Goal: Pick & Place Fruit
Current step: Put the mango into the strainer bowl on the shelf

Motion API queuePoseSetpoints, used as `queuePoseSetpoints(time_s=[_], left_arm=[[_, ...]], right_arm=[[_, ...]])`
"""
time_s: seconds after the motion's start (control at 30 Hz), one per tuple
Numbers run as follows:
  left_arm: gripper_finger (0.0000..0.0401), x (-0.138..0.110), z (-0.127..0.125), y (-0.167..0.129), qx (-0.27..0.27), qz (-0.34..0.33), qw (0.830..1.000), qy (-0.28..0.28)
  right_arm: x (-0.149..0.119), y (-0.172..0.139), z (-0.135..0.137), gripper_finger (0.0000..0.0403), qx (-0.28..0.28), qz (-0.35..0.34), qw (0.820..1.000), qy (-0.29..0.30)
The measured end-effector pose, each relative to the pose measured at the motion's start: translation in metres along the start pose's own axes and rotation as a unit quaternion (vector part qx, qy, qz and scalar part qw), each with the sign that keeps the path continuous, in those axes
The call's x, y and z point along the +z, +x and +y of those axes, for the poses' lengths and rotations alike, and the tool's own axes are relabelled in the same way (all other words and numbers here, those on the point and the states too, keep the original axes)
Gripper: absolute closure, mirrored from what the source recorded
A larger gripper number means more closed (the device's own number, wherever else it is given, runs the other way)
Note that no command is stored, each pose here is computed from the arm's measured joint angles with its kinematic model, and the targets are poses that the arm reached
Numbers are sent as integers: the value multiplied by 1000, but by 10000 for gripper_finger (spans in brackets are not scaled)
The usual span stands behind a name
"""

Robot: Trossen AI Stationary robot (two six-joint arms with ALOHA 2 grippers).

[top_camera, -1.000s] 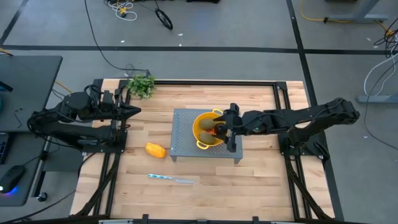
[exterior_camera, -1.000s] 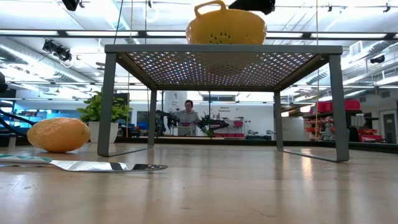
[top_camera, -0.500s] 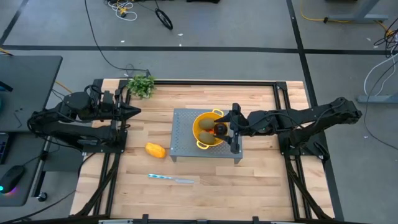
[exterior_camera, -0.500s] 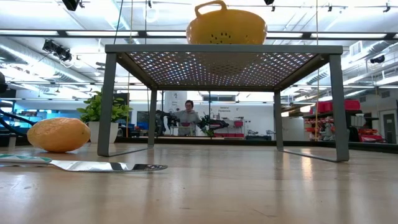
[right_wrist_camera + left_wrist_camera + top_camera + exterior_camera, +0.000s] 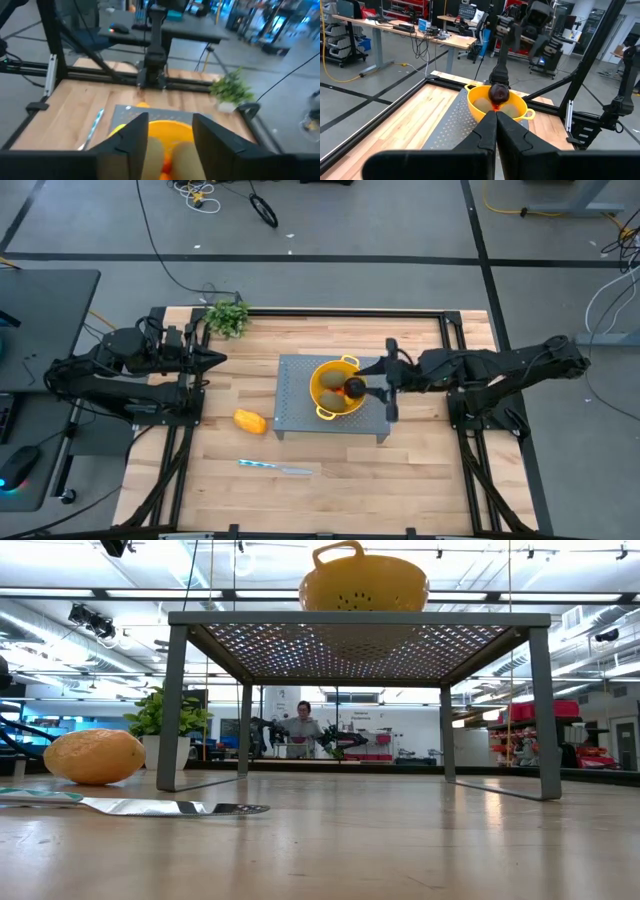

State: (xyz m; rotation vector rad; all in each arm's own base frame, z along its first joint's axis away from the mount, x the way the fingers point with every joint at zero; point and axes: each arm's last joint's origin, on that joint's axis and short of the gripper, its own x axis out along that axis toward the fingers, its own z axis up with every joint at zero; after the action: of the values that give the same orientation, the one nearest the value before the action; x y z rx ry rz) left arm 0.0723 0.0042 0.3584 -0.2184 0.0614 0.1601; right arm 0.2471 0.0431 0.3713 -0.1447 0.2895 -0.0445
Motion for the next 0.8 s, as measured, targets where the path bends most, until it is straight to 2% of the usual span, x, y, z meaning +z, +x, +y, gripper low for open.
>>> queuePoseSetpoints(time_s=[0.23,0.43,0.63,0.8], left_arm=[[390,0,0,0,0,0,1000,-2],[390,0,1,0,12,-2,1000,8],[390,0,1,0,15,-2,1000,8],[390,0,2,0,27,-4,1000,8]], right_arm=[[7,-19,-18,311,-28,-28,999,-7],[11,-31,-21,332,-28,-43,999,2],[13,-35,-19,333,30,-55,995,75],[14,-36,-16,333,77,-58,990,106]])
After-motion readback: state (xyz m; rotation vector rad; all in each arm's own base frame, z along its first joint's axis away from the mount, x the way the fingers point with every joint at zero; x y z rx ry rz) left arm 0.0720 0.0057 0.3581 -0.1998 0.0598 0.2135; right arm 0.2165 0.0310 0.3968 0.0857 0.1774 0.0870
